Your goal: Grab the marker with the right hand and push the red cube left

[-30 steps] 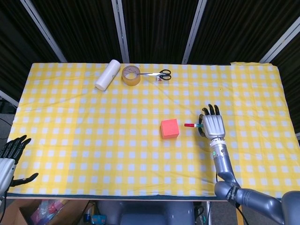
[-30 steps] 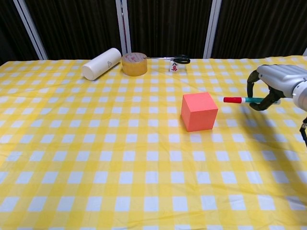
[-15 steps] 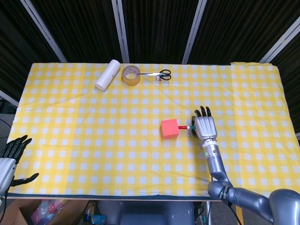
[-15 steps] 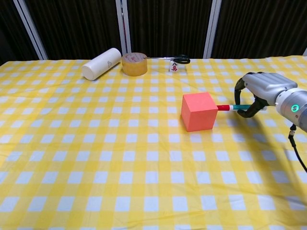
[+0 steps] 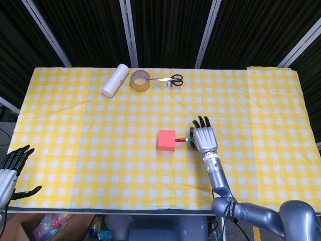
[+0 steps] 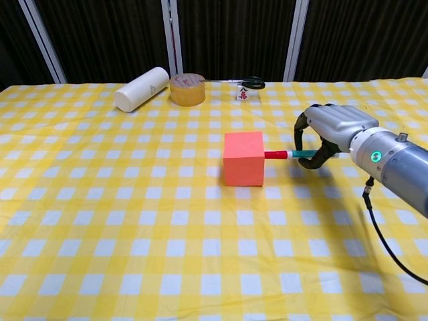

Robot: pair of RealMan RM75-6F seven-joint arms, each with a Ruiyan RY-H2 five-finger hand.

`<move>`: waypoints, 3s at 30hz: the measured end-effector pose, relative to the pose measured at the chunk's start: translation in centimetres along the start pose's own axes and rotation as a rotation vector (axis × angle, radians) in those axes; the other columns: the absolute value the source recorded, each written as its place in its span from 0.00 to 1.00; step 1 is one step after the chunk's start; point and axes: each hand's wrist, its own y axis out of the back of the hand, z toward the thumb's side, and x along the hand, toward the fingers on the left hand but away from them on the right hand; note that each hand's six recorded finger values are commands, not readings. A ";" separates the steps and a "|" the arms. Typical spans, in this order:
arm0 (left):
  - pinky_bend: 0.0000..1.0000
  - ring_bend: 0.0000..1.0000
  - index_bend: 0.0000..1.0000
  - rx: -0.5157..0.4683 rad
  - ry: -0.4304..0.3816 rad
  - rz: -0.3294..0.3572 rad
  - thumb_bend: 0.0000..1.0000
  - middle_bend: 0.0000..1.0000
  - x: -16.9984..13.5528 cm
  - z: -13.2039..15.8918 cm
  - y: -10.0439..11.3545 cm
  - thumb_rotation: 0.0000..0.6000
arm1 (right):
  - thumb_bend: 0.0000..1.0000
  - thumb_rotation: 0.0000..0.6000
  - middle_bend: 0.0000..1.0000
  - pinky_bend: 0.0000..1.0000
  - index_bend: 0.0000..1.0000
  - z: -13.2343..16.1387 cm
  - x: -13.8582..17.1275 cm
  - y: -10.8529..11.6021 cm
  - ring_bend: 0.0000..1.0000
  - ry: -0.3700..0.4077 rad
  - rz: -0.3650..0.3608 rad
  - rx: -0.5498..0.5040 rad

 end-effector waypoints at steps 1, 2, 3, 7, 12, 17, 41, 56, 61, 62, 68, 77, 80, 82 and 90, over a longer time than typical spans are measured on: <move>0.00 0.00 0.00 -0.001 0.000 0.000 0.00 0.00 0.0 0.0 0.0 1.00 | 0.48 1.00 0.22 0.00 0.58 0.0 0.0 0.0 0.04 -0.003 -0.002 0.001; 0.00 0.00 0.00 -0.001 0.000 0.000 0.00 0.00 0.0 0.0 0.0 1.00 | 0.48 1.00 0.22 0.00 0.58 -0.1 0.0 0.1 0.04 -0.008 -0.003 0.003; 0.00 0.00 0.00 -0.001 0.000 0.000 0.00 0.00 0.0 0.0 0.0 1.00 | 0.48 1.00 0.22 0.00 0.58 -0.3 0.1 0.1 0.04 -0.014 -0.003 0.004; 0.00 0.00 0.00 0.000 -0.006 0.000 0.00 0.00 0.0 0.1 0.0 1.00 | 0.48 1.00 0.22 0.00 0.58 -1.4 0.3 0.0 0.04 -0.051 0.001 0.013; 0.00 0.00 0.00 -0.001 -0.016 0.004 0.00 0.00 -0.1 0.2 0.2 1.00 | 0.48 1.00 0.22 0.00 0.58 -2.9 0.8 -0.1 0.04 -0.108 0.005 0.023; 0.00 0.00 0.00 -0.003 -0.026 0.005 0.00 0.00 -0.2 0.3 0.2 1.00 | 0.48 1.00 0.22 0.00 0.58 -3.3 1.3 -0.1 0.04 -0.129 0.009 0.022; 0.00 0.00 0.00 -0.026 -0.044 -0.025 0.00 0.00 -0.1 0.5 0.0 1.00 | 0.49 1.00 0.22 0.00 0.58 5.6 -0.5 -0.7 0.04 -0.035 0.006 -0.024; 0.00 0.00 0.00 -0.025 -0.046 -0.023 0.00 0.00 -0.2 0.5 0.1 1.00 | 0.49 1.00 0.22 0.00 0.58 5.2 0.1 -0.6 0.04 -0.058 -0.010 0.009; 0.00 0.00 0.00 -0.023 -0.048 -0.025 0.00 0.00 -0.2 0.6 0.1 1.00 | 0.49 1.00 0.22 0.00 0.58 3.5 0.6 -0.5 0.04 -0.100 -0.008 0.013; 0.00 0.00 0.00 -0.023 -0.048 -0.025 0.00 0.00 -0.2 0.6 0.1 1.00 | 0.49 1.00 0.22 0.00 0.58 3.2 0.8 -0.6 0.04 -0.110 -0.005 0.012; 0.00 0.00 0.00 -0.029 -0.051 -0.024 0.00 0.00 -0.2 0.7 0.1 1.00 | 0.49 1.00 0.22 0.00 0.58 2.4 1.6 -0.9 0.04 -0.132 0.012 0.003; 0.00 0.00 0.00 -0.047 -0.045 -0.029 0.00 0.00 -0.2 0.6 0.2 1.00 | 0.49 1.00 0.22 0.00 0.58 4.3 0.9 -0.6 0.04 -0.121 0.006 -0.043; 0.00 0.00 0.00 -0.052 -0.044 -0.029 0.00 0.00 0.0 0.6 0.4 1.00 | 0.49 1.00 0.22 0.00 0.58 5.6 0.5 -0.6 0.04 -0.110 0.012 -0.065; 0.00 0.00 0.00 -0.055 -0.044 -0.029 0.00 0.00 0.0 0.6 0.4 1.00 | 0.49 1.00 0.22 0.00 0.58 6.4 0.4 -0.7 0.04 -0.101 0.018 -0.069; 0.00 0.00 0.00 -0.062 -0.047 -0.035 0.00 0.00 0.0 0.6 0.5 1.00 | 0.49 1.00 0.22 0.00 0.58 10.3 0.0 -1.6 0.04 -0.049 0.042 -0.069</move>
